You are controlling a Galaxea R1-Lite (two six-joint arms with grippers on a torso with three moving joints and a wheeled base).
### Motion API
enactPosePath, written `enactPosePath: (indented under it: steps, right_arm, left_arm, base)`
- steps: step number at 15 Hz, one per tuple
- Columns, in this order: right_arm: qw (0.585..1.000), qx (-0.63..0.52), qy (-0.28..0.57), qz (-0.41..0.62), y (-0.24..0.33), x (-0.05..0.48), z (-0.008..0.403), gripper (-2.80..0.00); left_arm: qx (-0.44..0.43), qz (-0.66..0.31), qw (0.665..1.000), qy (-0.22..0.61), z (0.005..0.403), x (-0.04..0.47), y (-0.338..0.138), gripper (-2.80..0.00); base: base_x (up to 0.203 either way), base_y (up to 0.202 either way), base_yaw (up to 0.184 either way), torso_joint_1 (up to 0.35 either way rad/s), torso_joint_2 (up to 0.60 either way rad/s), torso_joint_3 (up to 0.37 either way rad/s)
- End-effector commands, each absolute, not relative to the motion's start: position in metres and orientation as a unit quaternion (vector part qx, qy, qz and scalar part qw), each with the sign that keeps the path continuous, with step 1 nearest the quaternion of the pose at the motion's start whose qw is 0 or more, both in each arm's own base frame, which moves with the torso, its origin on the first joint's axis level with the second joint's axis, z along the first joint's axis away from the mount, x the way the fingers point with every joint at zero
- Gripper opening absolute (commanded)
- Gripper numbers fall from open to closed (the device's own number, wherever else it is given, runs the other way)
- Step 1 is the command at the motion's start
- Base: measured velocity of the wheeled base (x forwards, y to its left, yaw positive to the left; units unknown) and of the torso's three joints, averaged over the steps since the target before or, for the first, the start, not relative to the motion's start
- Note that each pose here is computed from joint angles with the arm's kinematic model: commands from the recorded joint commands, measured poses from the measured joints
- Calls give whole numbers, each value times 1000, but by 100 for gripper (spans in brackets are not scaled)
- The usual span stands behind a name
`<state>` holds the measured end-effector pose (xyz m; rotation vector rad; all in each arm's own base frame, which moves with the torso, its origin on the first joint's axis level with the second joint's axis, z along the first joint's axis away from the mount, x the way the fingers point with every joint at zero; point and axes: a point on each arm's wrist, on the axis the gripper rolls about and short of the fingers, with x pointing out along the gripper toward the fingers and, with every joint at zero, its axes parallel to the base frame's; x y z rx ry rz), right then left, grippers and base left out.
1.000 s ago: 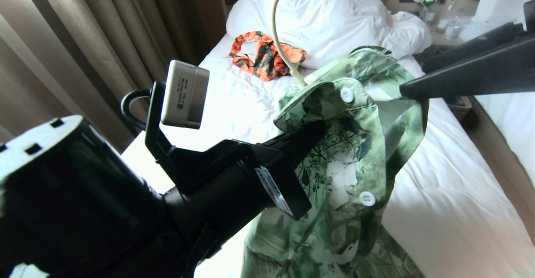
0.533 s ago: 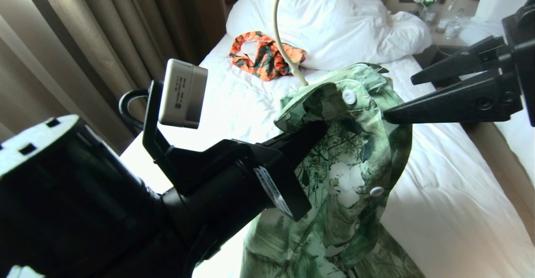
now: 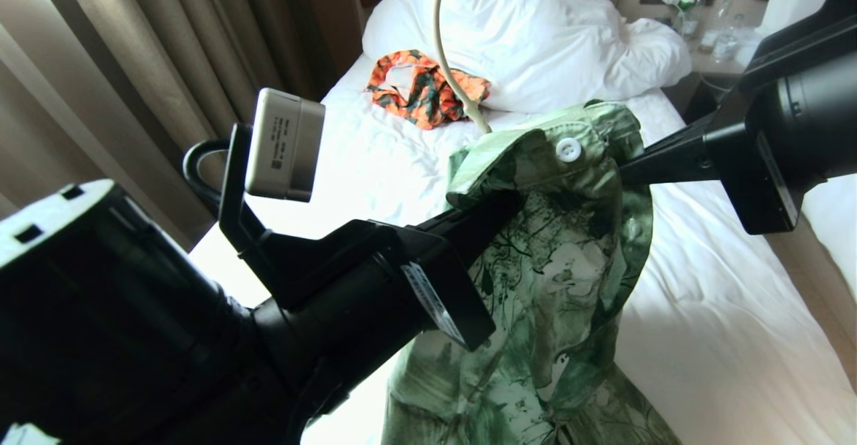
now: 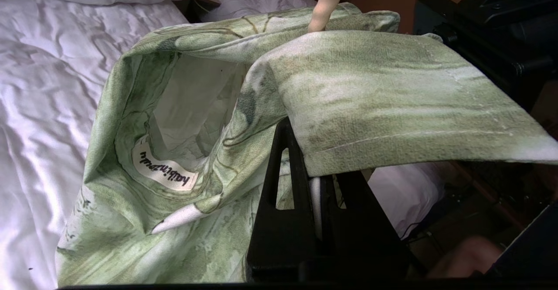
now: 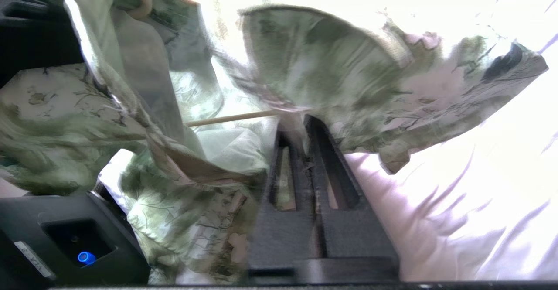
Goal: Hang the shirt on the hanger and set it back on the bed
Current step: Hook the other side of the shirt onto the hanger
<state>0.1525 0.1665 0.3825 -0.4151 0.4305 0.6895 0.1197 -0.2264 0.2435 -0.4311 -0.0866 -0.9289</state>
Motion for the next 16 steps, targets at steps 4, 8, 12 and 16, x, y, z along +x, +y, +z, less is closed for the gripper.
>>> enactPosePath:
  steps: [4, 8, 12, 16]
  right_arm:
    - [902, -204, 211, 317, 170, 152, 381, -280]
    - [901, -202, 212, 319, 169, 151, 381, 0]
    - [892, -164, 222, 359, 168, 148, 383, 0]
    - [853, -58, 244, 457, 151, 146, 391, 0]
  left_arm:
    - [-206, -444, 871, -39, 242, 121, -228, -280]
    - [-204, -444, 872, -36, 239, 121, -229, -280]
    - [-204, -444, 872, -36, 239, 121, -229, -280]
    - [-204, -443, 872, -36, 240, 121, -229, -280]
  base:
    - [0, 0, 0, 0, 0, 0]
    - [0, 0, 0, 0, 0, 0]
    - [0, 0, 0, 0, 0, 0]
    - [0, 0, 0, 0, 0, 0]
